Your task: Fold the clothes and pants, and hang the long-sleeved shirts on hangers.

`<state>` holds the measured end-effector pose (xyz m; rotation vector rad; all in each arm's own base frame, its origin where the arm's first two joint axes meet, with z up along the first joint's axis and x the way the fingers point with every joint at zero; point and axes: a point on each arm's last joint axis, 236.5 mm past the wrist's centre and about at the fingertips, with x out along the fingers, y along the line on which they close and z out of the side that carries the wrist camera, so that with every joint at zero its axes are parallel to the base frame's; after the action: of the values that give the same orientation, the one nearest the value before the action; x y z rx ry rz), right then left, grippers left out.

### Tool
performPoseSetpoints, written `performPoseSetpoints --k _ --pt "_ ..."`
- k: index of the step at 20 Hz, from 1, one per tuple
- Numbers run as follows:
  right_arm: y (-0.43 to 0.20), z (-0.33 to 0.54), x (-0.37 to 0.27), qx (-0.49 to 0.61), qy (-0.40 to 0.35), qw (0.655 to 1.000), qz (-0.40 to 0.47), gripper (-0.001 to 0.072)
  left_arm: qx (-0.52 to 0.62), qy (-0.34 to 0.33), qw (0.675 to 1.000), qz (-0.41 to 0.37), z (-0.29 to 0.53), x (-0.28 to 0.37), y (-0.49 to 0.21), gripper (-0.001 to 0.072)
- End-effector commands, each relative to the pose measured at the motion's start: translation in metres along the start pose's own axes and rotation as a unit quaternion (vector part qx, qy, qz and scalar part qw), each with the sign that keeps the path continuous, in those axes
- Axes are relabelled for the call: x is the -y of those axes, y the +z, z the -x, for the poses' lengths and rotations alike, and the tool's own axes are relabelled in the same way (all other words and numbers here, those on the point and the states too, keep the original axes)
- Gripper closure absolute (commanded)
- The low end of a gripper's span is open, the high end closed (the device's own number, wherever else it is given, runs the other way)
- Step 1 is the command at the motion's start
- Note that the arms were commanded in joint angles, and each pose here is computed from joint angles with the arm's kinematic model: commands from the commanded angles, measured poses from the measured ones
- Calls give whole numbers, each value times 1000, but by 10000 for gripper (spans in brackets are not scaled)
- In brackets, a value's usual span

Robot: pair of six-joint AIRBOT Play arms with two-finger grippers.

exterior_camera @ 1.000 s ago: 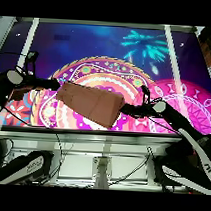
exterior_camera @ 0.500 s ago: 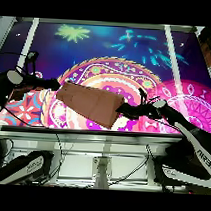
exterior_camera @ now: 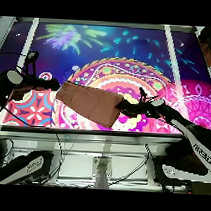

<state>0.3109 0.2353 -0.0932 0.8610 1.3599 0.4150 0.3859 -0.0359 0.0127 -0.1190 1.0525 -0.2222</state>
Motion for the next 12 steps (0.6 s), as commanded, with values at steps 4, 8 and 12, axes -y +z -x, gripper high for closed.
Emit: performPoseSetpoints --k 4,8,12 --pt "3 -23 -30 -18 5 1000 11 126 1 0 1000 0 0 0 0 52" --pt "-7 -36 -30 -34 -11 999 41 165 -1 0 1000 0 0 0 0 53" --pt "-5 -35 -28 -30 -15 998 44 524 -1 0 1000 0 0 0 0 52"
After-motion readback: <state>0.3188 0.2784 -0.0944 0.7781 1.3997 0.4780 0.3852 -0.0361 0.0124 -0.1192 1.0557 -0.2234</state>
